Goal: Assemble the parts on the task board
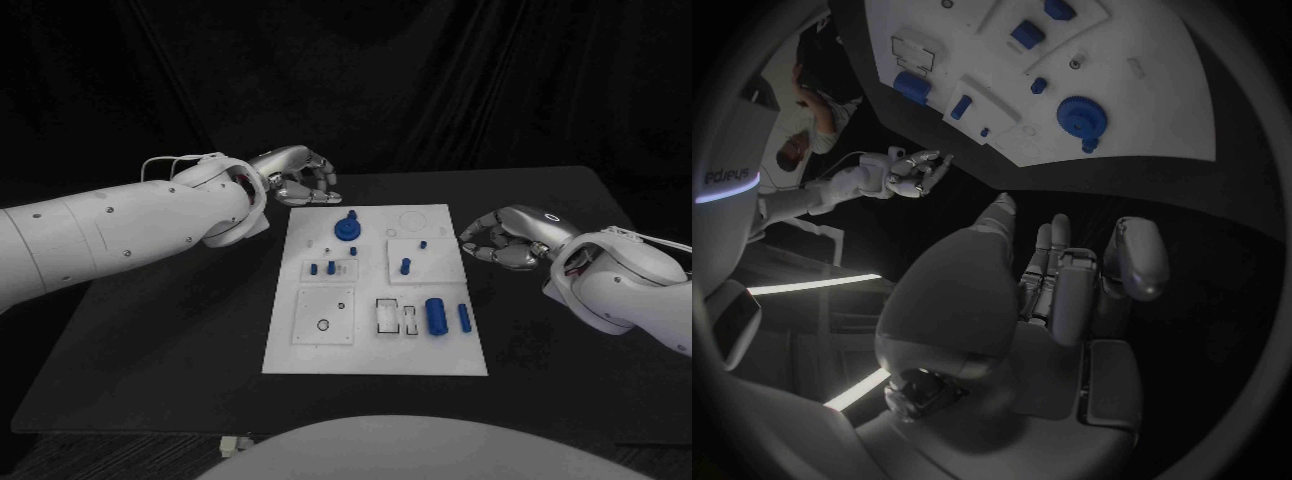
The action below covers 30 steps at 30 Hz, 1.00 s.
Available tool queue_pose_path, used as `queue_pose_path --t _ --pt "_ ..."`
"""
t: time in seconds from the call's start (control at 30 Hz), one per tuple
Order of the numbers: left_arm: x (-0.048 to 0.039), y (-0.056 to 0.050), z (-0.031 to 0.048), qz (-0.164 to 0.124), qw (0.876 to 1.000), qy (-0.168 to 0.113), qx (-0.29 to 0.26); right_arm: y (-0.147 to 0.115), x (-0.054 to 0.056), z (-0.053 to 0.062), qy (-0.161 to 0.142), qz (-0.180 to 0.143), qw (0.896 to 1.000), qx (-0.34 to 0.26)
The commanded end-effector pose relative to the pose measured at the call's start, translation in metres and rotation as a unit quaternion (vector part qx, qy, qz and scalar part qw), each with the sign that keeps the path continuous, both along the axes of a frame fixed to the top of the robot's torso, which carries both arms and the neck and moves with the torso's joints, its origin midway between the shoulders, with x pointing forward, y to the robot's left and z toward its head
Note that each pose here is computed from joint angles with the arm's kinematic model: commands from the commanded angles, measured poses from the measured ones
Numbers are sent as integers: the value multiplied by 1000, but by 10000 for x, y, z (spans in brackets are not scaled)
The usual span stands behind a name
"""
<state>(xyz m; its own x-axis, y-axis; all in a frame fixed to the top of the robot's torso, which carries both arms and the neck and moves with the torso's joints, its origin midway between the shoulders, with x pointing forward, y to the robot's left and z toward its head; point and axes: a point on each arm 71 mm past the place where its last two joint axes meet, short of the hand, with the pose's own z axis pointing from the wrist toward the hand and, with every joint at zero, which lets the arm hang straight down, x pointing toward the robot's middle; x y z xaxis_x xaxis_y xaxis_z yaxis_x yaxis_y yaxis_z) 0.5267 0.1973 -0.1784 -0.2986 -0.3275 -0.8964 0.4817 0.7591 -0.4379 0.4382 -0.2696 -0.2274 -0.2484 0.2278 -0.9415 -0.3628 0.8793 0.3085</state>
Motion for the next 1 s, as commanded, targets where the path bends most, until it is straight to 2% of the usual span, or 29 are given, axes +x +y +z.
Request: queue_pose_path --t 0.03,0.1,0.2,0.33,0.43,0.57,1.0 --pt "-97 -156 -54 -124 985 -102 57 11 0 14 -10 2 1000 5" --pt "-115 -205 -161 -151 976 -124 96 20 -1 15 -11 4 1000 6" --pt "-135 -261 -280 -172 967 -139 128 27 -7 16 -10 5 1000 7" --pt "-154 -326 -407 -187 960 -142 151 23 -12 19 -11 5 1000 7" --pt "-156 -361 -467 -188 959 -133 164 22 -15 22 -13 6 1000 8" --pt "-153 -402 -520 -190 958 -121 176 27 -15 22 -13 7 1000 8" --pt "-150 -525 -565 -198 957 -115 180 39 -12 24 -16 9 1000 11"
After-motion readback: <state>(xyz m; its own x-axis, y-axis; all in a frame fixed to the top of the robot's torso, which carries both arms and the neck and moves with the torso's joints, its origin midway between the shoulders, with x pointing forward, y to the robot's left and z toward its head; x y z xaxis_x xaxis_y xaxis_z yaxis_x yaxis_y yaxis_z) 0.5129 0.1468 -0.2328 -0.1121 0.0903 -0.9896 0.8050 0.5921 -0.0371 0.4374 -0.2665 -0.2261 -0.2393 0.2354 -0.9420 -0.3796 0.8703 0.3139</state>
